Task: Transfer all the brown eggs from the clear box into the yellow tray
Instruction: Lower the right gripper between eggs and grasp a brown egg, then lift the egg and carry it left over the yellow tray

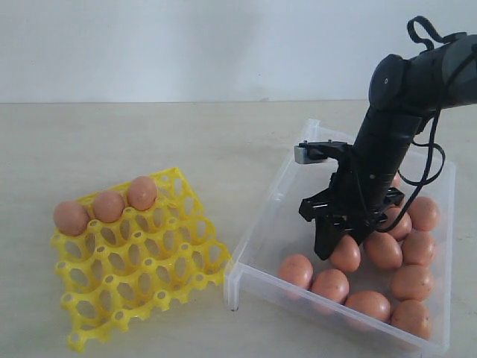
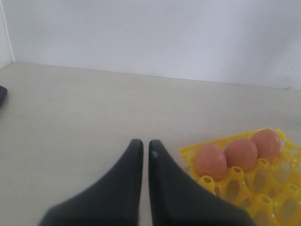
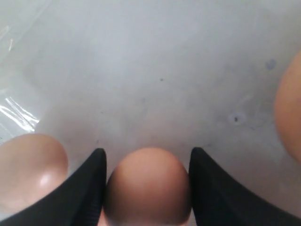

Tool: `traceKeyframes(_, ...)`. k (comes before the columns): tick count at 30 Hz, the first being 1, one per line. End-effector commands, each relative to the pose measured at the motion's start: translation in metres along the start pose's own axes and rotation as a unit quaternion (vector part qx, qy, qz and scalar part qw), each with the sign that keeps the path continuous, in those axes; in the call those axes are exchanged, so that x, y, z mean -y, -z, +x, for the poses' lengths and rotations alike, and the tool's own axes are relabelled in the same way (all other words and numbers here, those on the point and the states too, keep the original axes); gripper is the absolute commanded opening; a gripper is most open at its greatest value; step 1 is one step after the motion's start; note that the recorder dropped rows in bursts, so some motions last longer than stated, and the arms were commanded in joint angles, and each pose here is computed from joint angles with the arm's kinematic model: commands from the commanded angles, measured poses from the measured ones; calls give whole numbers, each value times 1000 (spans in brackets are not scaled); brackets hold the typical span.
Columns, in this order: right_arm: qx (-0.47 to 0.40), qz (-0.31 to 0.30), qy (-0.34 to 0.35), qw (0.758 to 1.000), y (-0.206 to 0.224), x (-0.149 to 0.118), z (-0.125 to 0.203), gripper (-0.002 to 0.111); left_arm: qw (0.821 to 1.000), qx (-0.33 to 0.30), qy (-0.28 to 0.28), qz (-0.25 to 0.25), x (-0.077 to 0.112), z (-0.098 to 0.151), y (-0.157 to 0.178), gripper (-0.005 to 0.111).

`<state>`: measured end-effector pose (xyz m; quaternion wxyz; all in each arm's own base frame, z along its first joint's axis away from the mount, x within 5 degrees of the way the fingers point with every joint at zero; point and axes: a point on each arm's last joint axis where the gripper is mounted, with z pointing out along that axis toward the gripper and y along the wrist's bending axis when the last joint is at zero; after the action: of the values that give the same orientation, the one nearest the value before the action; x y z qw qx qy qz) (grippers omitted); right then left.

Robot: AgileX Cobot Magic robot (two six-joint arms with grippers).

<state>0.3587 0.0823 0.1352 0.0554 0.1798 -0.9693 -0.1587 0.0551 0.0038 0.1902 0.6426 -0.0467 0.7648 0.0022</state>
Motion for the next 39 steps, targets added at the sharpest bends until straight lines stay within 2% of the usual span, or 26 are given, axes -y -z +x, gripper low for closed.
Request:
traceKeyframes(1, -8, -9, -4, 1000, 1, 1, 2, 0, 1000, 4, -1, -1, 0, 0, 0, 4)
traceKeyframes(5, 11, -18, -9, 1000, 8, -3, 1, 0, 1000, 4, -1, -1, 0, 0, 0, 4)
traceKeyframes(17, 182, 36, -3, 983, 63, -16, -8, 0, 1000, 4, -1, -1, 0, 0, 0, 4)
traceKeyframes(22, 205, 30, -13, 978, 64, -16, -11, 0, 1000, 4, -1, -1, 0, 0, 0, 4)
traceKeyframes(28, 270, 3, -87, 959, 52, -15, -11, 0, 1000, 4, -1, -1, 0, 0, 0, 4)
traceKeyframes(30, 290, 16, -93, 952, 45, -17, -6, 0, 1000, 4, -1, -1, 0, 0, 0, 4)
traceKeyframes(36, 340, 63, -50, 937, 31, -42, 12, 0, 1000, 4, -1, -1, 0, 0, 0, 4)
traceKeyframes(38, 370, 81, -26, 925, 33, -52, 16, 0, 1000, 4, -1, -1, 0, 0, 0, 4)
traceKeyframes(39, 401, 95, 1, 911, 38, -64, 20, 0, 1000, 4, -1, -1, 0, 0, 0, 4)
